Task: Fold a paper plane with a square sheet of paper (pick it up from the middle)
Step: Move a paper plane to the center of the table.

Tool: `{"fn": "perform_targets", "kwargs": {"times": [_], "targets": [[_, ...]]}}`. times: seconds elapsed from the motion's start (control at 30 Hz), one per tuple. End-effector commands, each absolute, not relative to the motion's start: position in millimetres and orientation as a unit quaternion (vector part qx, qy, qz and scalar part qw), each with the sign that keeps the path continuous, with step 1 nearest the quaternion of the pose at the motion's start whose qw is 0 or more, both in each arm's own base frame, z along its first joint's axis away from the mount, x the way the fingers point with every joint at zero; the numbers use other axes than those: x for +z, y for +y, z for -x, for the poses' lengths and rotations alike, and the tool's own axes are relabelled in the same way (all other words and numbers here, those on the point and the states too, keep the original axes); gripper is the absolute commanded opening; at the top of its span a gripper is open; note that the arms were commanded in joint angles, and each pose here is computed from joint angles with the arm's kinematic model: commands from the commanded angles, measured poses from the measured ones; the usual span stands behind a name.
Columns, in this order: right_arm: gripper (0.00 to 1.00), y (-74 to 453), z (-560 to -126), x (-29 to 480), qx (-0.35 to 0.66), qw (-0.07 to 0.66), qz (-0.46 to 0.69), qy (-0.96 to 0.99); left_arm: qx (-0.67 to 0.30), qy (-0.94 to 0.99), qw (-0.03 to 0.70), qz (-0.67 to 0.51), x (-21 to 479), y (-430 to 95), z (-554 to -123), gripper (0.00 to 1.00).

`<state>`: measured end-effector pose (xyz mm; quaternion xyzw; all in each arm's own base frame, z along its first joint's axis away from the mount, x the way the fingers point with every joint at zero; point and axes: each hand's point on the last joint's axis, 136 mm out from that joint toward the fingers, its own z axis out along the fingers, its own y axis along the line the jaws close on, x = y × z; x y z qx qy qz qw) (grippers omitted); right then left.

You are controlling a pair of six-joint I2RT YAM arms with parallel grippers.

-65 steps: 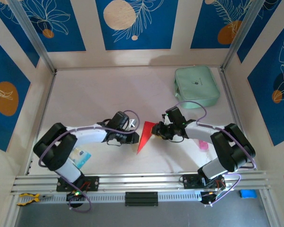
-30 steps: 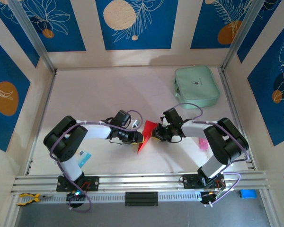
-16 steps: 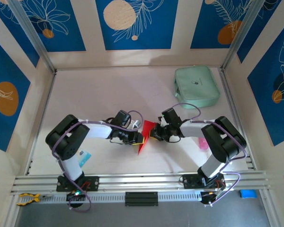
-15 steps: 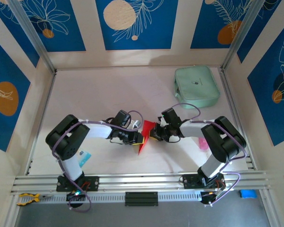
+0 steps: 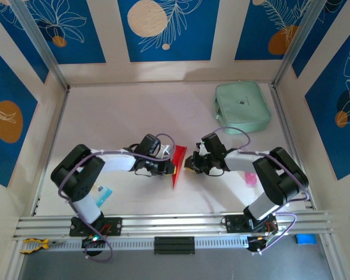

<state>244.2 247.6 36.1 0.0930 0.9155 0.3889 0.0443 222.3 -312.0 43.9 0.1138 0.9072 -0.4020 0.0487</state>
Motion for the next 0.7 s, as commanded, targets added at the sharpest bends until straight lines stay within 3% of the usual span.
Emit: {"fn": "perform_targets", "kwargs": {"times": [0.0,0.23,0.67], "targets": [[0.24,249,-244,54,0.408,0.056,-0.085,0.907,-0.326,0.929,0.100,-0.143,54,-295,-232,0.04],[0.35,271,-247,76,0.439,0.058,-0.054,0.895,-0.247,0.948,0.126,-0.157,60,-276,-238,0.02],[0.41,301,-258,75,0.443,0.046,-0.041,0.894,-0.243,0.950,0.117,-0.156,56,-279,-234,0.02]]}}
